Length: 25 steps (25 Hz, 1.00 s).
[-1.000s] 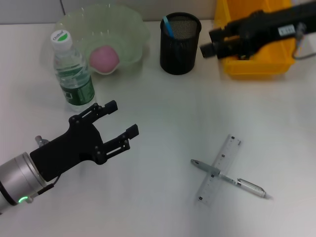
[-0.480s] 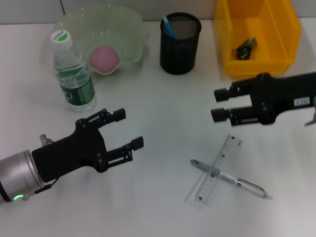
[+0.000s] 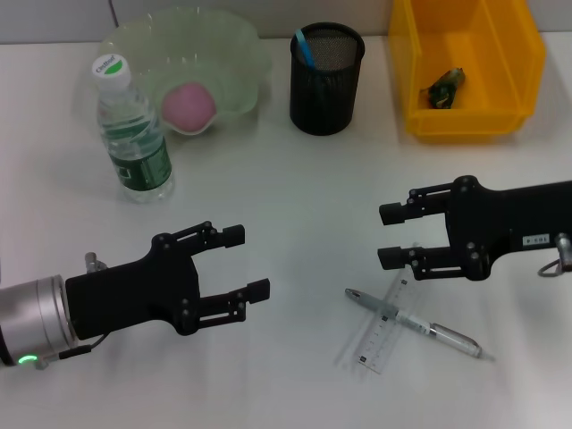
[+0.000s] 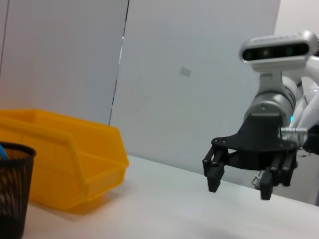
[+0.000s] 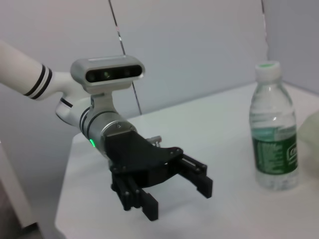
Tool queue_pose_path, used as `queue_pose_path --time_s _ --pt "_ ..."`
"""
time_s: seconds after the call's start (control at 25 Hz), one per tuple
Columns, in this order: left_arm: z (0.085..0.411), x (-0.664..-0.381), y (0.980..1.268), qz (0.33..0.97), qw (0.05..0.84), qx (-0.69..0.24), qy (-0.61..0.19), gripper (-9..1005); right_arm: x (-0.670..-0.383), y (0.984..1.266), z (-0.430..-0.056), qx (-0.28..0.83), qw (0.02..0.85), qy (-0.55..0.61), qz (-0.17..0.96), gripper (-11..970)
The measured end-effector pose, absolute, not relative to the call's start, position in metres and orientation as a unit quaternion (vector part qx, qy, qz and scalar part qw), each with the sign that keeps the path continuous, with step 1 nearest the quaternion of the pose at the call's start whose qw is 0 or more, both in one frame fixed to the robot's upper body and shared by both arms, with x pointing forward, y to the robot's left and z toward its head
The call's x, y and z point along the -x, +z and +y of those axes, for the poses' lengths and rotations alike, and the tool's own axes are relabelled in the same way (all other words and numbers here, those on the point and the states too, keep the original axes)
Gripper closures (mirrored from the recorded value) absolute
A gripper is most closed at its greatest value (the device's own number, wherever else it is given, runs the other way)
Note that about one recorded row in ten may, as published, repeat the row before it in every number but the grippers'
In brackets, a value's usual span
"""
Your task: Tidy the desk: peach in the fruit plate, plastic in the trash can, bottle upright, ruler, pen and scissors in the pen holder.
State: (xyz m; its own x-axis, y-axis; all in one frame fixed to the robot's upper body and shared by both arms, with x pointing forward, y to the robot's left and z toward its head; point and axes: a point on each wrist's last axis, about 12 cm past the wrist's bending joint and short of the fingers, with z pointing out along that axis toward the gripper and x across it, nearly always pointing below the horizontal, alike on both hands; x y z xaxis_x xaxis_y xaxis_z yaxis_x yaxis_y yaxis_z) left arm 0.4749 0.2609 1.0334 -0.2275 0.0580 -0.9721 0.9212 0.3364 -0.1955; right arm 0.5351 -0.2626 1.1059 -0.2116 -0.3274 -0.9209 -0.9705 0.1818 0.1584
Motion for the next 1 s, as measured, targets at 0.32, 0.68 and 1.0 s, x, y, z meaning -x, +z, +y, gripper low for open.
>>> queue_pose_path --time_s 0.32,0.68,1.0 --pt "0.262 -0.476 1.035 0.653 0.501 -0.361 -0.439 201 -0.531 1.093 -0.269 0.466 0.448 0.396 0.652 299" --pt "0.259 -0.479 1.035 0.658 0.494 -0.352 -0.445 201 -0.538 1.096 -0.268 0.454 0.428 0.392 0.675 285" --pt "0.258 -0.478 1.033 0.661 0.494 -0.349 -0.445 201 -0.547 1.120 -0.259 0.556 0.329 0.382 0.661 139"
